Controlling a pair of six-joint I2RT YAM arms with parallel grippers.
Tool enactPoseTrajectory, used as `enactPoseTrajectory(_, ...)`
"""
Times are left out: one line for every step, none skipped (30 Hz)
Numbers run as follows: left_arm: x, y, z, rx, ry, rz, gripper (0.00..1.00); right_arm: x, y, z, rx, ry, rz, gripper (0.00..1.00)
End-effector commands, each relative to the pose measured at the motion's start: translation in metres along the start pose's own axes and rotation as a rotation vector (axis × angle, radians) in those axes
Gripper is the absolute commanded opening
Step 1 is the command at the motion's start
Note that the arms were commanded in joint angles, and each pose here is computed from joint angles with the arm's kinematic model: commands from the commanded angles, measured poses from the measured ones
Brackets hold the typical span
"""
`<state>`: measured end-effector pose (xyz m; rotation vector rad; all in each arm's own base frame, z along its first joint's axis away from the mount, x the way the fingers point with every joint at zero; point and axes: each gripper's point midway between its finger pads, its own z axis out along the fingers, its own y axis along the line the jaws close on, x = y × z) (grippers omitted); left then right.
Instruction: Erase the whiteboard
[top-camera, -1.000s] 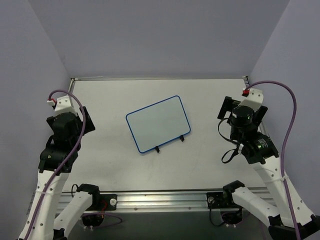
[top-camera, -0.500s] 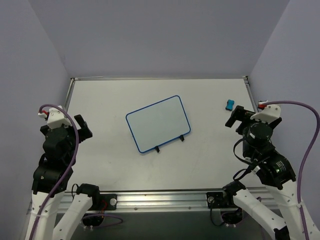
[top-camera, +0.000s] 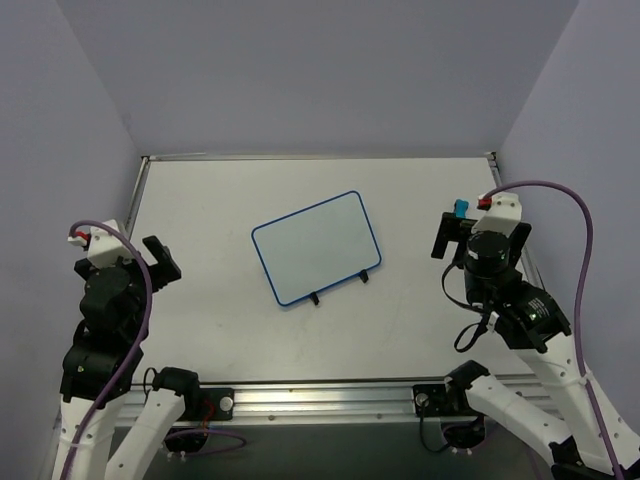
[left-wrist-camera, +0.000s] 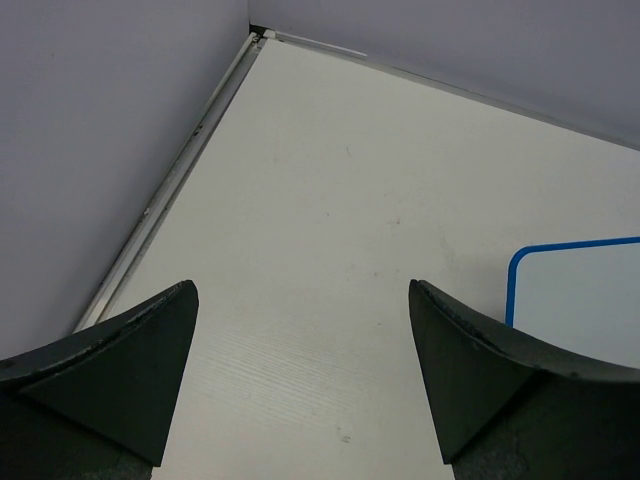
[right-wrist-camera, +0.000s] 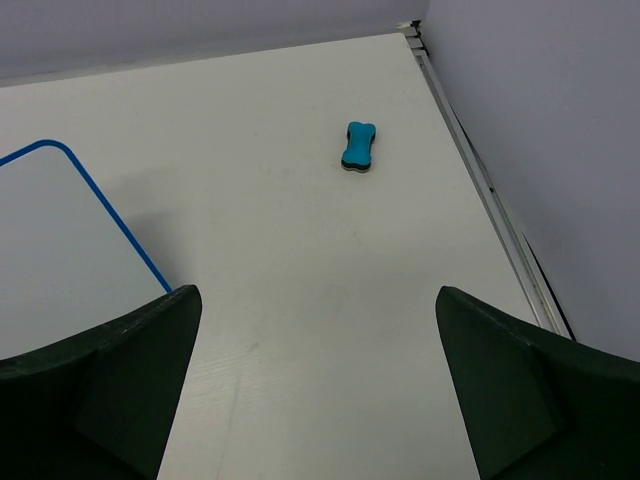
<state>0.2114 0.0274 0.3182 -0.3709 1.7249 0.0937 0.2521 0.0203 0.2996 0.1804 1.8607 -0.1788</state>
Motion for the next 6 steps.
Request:
enactPoseTrajectory(-0.0089,-0.0007,0.0000,0.001,-0.037,-0.010,0.94,0.0019,-0.0028,-0.0008,0.010,-0.007,0.004,1.00)
enactPoseTrajectory(-0.0087,-0.0008,-0.0004,0.002,-0.037,-0.009,0.94,0.0018,-0.0027,-0.0005,0.011,-0.007,0.004,1.00)
enactPoseTrajectory(-0.0084,-0.0012,-0.0002,0.004,-0.037,-0.009,0.94,0.0021,-0.0030,-0.0005,0.013,-0.006,0.004,1.00)
enactPoseTrajectory(-0.0087,-0.0010,-0.0005,0.004,-0.037,-0.008,0.94,0.0030,-0.0028,0.0003,0.016,-0.002,0.000,1.00)
enactPoseTrajectory(-0.0079,-0.0008,0.0001,0.001,-0.034,-0.006,0.94,0.0022,-0.0030,-0.0001,0.015,-0.003,0.001,1.00)
enactPoseTrajectory(-0.0084,-0.0012,-0.0002,0.004,-0.037,-0.007,0.94,0.0026,-0.0032,0.0002,0.017,-0.001,-0.001,1.00)
